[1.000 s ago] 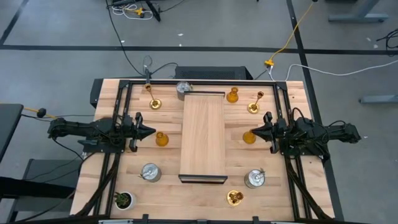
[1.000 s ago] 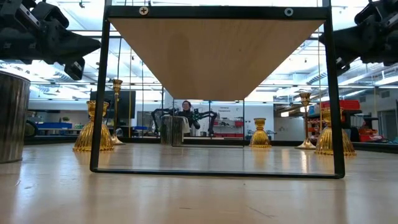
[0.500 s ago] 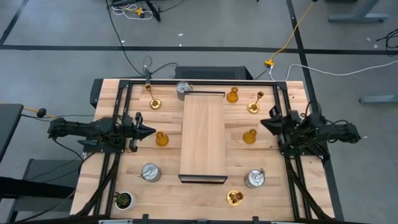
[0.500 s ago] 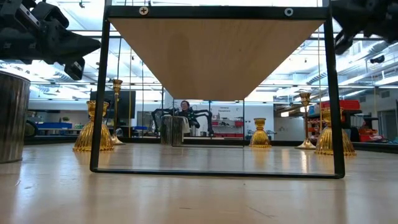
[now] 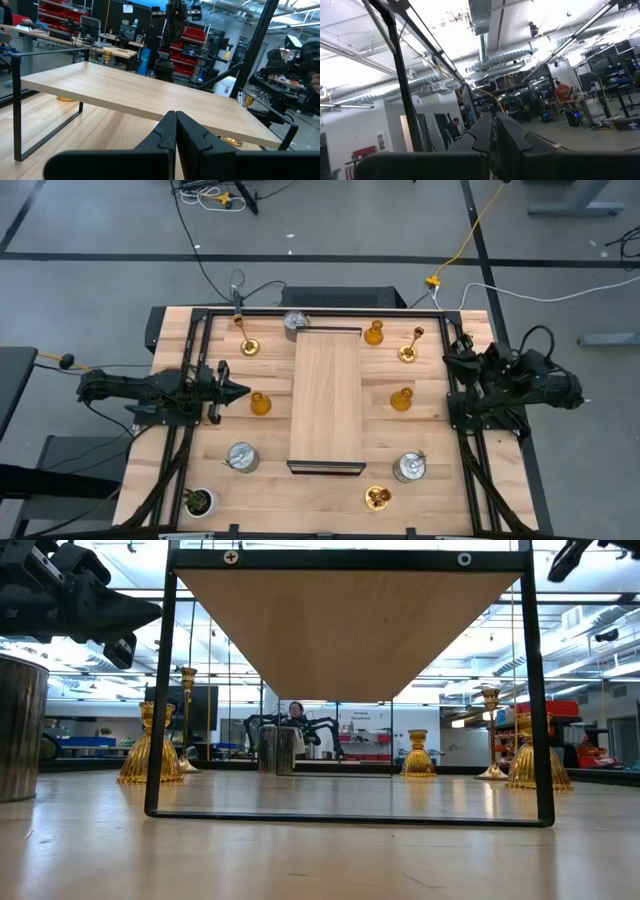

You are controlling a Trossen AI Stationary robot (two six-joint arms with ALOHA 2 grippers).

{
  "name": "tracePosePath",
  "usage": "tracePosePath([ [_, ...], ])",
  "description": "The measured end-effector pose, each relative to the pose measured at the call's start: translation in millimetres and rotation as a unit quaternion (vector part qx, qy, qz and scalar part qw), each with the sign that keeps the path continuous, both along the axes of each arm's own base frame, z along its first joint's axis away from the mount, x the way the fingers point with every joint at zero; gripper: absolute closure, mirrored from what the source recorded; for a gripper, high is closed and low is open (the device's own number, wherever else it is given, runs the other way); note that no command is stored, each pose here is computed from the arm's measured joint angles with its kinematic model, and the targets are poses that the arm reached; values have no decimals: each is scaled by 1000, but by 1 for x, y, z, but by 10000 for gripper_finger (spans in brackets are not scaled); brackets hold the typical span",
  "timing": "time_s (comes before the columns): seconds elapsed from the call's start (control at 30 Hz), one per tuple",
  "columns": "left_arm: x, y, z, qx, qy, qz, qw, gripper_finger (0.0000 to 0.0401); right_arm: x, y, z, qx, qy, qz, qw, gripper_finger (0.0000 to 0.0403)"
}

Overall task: Pick & Place candle stick holders
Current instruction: Put the bottom right glass candle holder on the shelf

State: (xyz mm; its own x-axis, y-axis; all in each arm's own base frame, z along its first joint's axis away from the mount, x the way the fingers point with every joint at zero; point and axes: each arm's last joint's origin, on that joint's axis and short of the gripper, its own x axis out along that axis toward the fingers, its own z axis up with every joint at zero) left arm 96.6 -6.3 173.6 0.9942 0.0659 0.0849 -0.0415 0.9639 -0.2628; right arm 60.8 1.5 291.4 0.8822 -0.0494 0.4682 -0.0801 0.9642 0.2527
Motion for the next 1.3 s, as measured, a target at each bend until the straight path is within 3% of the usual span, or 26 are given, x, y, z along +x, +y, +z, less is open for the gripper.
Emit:
tracePosePath([
  [0.5, 0, 0, 0, 0, 0, 0, 1000, 391, 14, 1, 85, -5, 55, -1, 998, 374],
  [0.8, 0, 0, 0, 0, 0, 0, 1000, 391, 17, 1, 133, -38, 36, -18, 998, 374],
  [1.03, 0, 0, 0, 0, 0, 0, 1000, 391, 19, 2, 151, -53, 60, -23, 996, 374],
  [1.3, 0, 0, 0, 0, 0, 0, 1000, 391, 22, 2, 149, -65, 88, -25, 994, 374],
])
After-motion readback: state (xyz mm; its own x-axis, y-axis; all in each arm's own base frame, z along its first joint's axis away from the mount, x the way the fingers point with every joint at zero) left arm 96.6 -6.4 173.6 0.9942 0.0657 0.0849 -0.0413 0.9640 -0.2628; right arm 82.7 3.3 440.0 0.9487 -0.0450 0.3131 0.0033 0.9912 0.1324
